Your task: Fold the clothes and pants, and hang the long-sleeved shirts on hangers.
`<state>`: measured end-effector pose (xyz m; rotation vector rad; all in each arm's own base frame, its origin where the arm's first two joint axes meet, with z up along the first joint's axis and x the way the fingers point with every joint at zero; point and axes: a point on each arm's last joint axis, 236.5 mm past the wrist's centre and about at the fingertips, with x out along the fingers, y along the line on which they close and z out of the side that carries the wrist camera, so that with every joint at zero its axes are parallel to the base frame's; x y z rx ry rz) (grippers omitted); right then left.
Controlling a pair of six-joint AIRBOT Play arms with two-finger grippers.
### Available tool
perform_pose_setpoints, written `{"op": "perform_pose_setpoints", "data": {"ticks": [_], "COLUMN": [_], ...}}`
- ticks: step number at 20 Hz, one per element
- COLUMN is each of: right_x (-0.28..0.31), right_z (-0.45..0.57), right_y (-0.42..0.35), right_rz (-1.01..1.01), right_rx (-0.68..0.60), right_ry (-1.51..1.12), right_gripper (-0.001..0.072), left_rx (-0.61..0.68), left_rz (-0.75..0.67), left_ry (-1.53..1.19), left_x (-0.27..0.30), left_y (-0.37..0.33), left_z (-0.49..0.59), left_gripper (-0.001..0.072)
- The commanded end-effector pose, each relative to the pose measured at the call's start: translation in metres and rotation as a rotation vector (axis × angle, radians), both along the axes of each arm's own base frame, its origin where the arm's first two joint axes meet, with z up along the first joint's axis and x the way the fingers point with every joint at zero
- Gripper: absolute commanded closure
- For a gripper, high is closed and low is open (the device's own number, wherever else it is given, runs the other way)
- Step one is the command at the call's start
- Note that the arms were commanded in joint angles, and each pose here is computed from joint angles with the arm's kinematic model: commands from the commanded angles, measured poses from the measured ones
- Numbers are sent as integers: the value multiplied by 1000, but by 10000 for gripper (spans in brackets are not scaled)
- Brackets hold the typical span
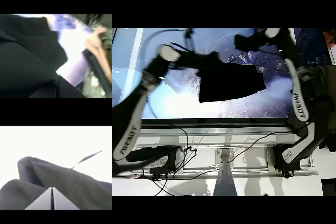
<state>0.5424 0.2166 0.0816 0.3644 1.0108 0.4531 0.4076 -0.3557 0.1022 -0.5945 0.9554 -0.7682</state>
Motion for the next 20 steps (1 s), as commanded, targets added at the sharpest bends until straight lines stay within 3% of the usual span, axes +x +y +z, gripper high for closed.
{"op": "perform_pose_setpoints", "data": {"ticks": [1,3,4,6,11,15,16,18,19,20], "right_x": [-7,-15,-19,-22,-22,-53,-64,-81,-89,-97], "right_z": [35,41,40,34,9,-47,-60,-80,-89,-97], "right_y": [-59,-80,-88,-106,-159,-165,-151,-126,-117,-110], "right_rz": [-42,-41,-45,-58,32,217,278,382,436,485], "right_rx": [-54,-98,-113,-156,-441,-449,-385,-299,-297,-308], "right_ry": [-30,-20,-7,18,-13,88,112,127,135,137], "right_gripper": [695,695,695,695,695,695,619,118,44,45], "left_rx": [-87,-111,-118,-121,-81,97,121,134,134,133], "left_rz": [48,120,174,238,185,24,0,-5,-3,-3], "left_ry": [-83,-158,-189,-210,-229,-321,-320,-306,-306,-306], "left_x": [-6,9,20,34,29,19,16,18,19,19], "left_y": [-85,-100,-99,-94,-94,-80,-77,-71,-70,-70], "left_z": [-2,5,5,-1,-4,-17,-20,-24,-24,-24], "left_gripper": [697,696,630,3,2,3,3,3,4,4]}}
